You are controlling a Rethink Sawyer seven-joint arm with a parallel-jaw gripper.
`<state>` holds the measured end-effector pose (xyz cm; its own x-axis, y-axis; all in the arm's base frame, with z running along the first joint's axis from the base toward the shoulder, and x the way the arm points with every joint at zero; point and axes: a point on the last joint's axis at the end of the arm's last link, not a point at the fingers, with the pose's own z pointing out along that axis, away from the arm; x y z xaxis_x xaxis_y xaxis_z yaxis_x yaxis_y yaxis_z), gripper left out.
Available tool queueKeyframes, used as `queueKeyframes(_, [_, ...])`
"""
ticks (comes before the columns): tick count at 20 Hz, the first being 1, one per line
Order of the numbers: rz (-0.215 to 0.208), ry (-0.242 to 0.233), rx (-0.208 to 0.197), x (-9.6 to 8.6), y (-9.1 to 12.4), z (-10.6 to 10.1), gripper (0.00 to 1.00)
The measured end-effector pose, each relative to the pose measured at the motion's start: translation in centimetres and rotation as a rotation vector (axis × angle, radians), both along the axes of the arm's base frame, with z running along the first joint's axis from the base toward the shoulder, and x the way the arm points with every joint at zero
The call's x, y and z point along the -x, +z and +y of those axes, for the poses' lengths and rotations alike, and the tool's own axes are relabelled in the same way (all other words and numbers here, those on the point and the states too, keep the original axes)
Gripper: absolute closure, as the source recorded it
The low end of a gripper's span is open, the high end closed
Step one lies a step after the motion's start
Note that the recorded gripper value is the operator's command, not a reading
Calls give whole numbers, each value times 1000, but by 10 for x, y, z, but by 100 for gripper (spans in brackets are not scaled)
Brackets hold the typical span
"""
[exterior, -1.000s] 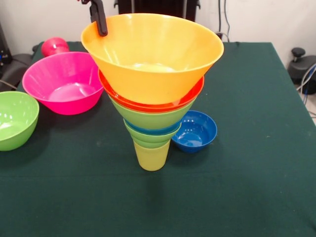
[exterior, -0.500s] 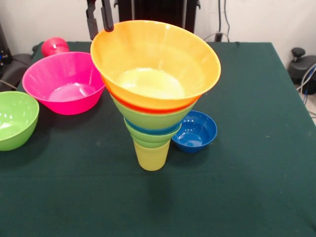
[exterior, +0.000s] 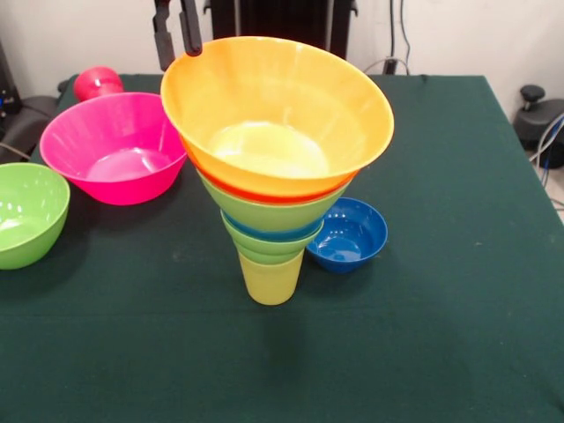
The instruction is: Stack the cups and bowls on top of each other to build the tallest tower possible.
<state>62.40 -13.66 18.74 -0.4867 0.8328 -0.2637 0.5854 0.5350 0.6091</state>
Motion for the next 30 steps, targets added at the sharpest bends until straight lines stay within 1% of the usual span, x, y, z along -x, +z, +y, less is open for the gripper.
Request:
queueKeyframes(4, [-4,-2,-2,0,2,-3,0])
queueKeyframes(7, [-15,-7,-9,-1,7,-6,0])
queueKeyframes(8, [-21,-10,-14,-1,11,-9,0])
queueKeyframes(9, [-31,-24,-27,-1,21,-15,0])
queueKeyframes(11, [-33,-34,-32,-2,28,-19,0])
queueKeyframes(13, [-34,-59,-43,-3,45,-30,0])
queueKeyframes(14, [-33,-70,-45,-3,53,-34,0])
queueKeyframes(16, [-29,-80,-47,-4,61,-38,0])
queueKeyframes(19, [-14,-95,-53,-5,77,-44,0])
queueKeyframes(21, [-7,-97,-55,-6,84,-43,0])
queueKeyframes(23, [8,-94,-55,-8,95,-39,0])
queueKeyframes(24, [9,-94,-56,-8,97,-39,0])
queueKeyframes(27, [18,-88,-56,-13,112,-34,0])
queueKeyframes(29, [23,-86,-54,-15,119,-34,0])
queueKeyframes(30, [32,-87,-55,-19,126,-36,0])
